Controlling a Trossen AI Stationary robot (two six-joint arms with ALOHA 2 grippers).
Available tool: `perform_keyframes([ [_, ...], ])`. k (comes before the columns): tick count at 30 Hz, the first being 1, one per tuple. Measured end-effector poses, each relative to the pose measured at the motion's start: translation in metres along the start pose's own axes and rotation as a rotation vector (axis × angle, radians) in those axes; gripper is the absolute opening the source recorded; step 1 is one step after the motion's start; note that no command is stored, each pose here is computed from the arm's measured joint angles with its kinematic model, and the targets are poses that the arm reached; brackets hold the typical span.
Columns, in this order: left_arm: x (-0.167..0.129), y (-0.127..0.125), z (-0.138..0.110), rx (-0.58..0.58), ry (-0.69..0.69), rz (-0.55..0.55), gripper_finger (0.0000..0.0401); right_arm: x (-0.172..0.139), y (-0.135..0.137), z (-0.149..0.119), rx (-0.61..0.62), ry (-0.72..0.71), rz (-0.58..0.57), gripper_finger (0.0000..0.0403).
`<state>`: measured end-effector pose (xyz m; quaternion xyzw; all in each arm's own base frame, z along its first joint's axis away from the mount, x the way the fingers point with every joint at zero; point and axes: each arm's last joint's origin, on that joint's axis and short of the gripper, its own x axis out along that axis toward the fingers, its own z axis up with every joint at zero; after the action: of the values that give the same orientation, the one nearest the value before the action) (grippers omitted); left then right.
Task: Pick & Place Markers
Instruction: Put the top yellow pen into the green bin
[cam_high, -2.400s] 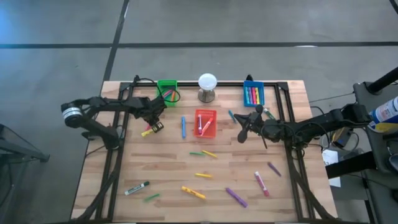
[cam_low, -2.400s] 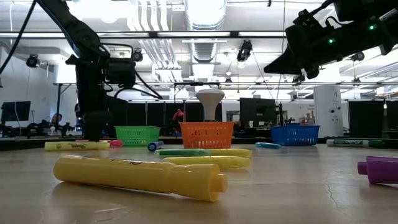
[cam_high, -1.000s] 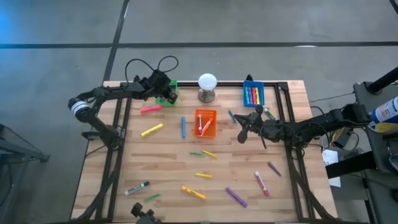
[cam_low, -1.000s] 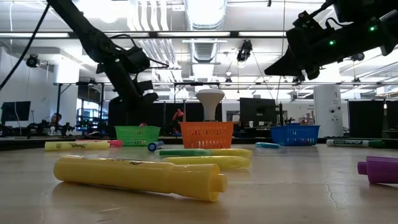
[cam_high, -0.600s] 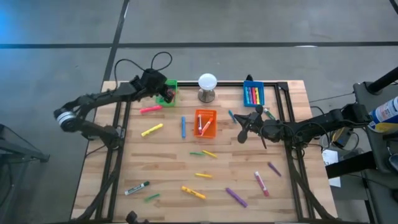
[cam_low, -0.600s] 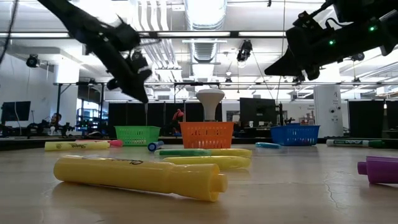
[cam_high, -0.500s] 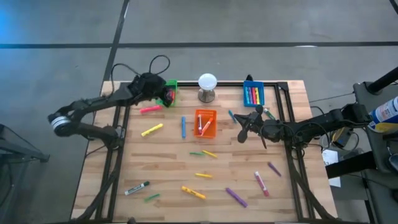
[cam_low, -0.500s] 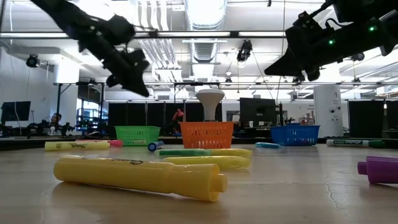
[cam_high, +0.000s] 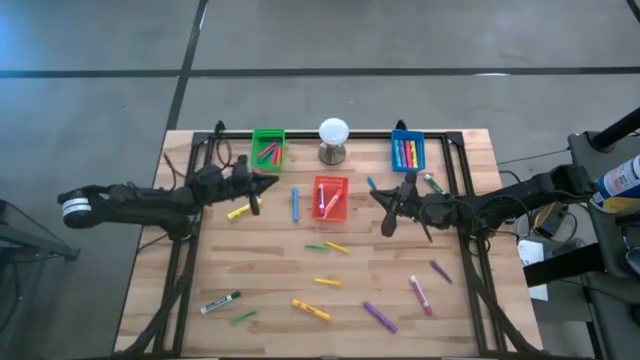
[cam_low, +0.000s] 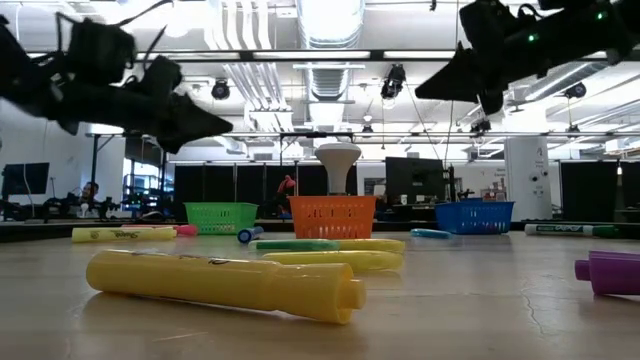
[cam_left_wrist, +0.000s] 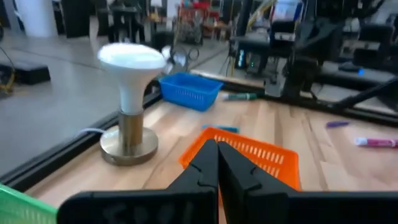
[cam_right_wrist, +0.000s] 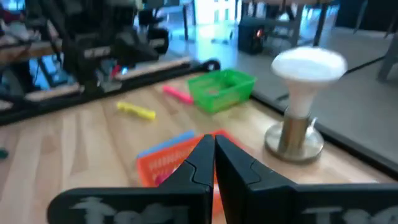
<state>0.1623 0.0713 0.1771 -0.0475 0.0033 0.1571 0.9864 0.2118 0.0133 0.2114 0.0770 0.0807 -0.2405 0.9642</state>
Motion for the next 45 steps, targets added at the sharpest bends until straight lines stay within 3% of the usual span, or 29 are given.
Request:
perform_keyframes([
  [6,-0.009,0.000,-0.008,0.023,-0.044,-0.001,0.0000,-0.005,0.008,-0.006,0.040,0.138,0.002,0.0040],
  [11,-0.008,0.000,-0.008,0.034,-0.041,-0.005,0.0000,-0.006,0.022,-0.026,0.031,0.203,0.048,0.0079],
  [19,-0.008,0.000,-0.009,0.034,-0.037,-0.006,0.0000,0.016,0.081,-0.071,-0.063,0.328,0.127,0.0139],
  [25,-0.008,0.000,-0.009,0.034,-0.031,-0.006,0.0000,0.041,0.118,-0.094,-0.120,0.412,0.132,0.0156],
  [33,-0.008,0.000,-0.010,0.033,-0.024,-0.005,0.0000,0.065,0.119,-0.107,-0.132,0.556,0.003,0.0143],
  [36,-0.008,0.000,-0.010,0.033,-0.024,-0.005,0.0000,0.069,0.117,-0.109,-0.116,0.588,0.007,0.0130],
  [45,-0.008,0.001,-0.012,0.012,-0.007,0.012,0.0003,0.070,0.115,-0.109,-0.075,0.614,0.022,0.0051],
])
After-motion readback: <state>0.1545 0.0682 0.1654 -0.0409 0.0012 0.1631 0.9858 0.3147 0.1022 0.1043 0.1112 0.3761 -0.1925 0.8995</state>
